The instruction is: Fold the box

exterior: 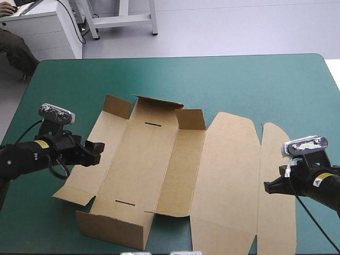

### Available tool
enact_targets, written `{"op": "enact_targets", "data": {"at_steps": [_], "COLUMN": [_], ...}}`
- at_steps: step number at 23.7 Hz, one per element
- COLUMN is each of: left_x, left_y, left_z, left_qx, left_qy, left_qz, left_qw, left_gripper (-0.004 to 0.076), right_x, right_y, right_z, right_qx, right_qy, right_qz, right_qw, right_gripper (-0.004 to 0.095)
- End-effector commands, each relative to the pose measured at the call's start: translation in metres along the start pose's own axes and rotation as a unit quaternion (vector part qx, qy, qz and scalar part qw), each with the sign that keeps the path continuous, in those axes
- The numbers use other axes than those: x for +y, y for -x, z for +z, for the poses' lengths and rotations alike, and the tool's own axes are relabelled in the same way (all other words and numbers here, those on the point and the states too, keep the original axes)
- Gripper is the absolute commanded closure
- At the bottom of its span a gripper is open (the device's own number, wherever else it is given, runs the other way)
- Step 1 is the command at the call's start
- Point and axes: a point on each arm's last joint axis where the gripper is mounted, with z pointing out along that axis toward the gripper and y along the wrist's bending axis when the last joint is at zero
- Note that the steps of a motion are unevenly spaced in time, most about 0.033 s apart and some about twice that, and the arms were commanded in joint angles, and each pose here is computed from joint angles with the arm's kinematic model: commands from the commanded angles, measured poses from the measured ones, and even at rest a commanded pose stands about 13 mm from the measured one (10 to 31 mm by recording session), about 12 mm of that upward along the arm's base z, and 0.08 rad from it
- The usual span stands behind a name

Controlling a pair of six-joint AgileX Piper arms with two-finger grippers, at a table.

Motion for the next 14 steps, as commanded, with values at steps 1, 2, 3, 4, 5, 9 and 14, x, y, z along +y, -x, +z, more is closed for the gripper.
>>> {"op": "enact_targets", "data": {"at_steps": [1,2,3,4,5,9,14], "left_x": [0.001,0.002,0.004,0.005,0.006,0.014,0.048], "left_y": [0.022,0.024,0.028,0.029,0.031,0.043,0.054], "left_z": [0.001,0.006,0.012,0.015,0.020,0.037,0.067], "left_qx": [-0.002,0.017,0.044,0.054,0.067,0.088,0.127], "left_qy": [-0.016,-0.022,-0.031,-0.035,-0.039,-0.042,-0.043], "left_qz": [-0.012,-0.013,-0.015,-0.015,-0.017,-0.022,-0.072], "left_qw": [1.000,1.000,0.998,0.998,0.997,0.995,0.988], "left_gripper": [0.0006,0.0011,0.0015,0.0015,0.0015,0.0014,0.0014], "right_x": [-0.001,-0.002,-0.002,-0.002,-0.002,-0.002,-0.002], "right_y": [0.009,0.009,0.009,0.010,0.010,0.010,0.011], "right_z": [-0.007,-0.007,-0.007,-0.007,-0.007,-0.007,-0.007], "right_qx": [-0.038,-0.039,-0.039,-0.040,-0.040,-0.041,-0.047], "right_qy": [-0.009,-0.009,-0.009,-0.009,-0.009,-0.010,-0.011], "right_qz": [0.001,0.001,0.001,0.001,0.001,0.001,0.001], "right_qw": [0.999,0.999,0.999,0.999,0.999,0.999,0.999], "right_gripper": [0.0928,0.0928,0.0928,0.0928,0.0928,0.0928,0.0928]}}
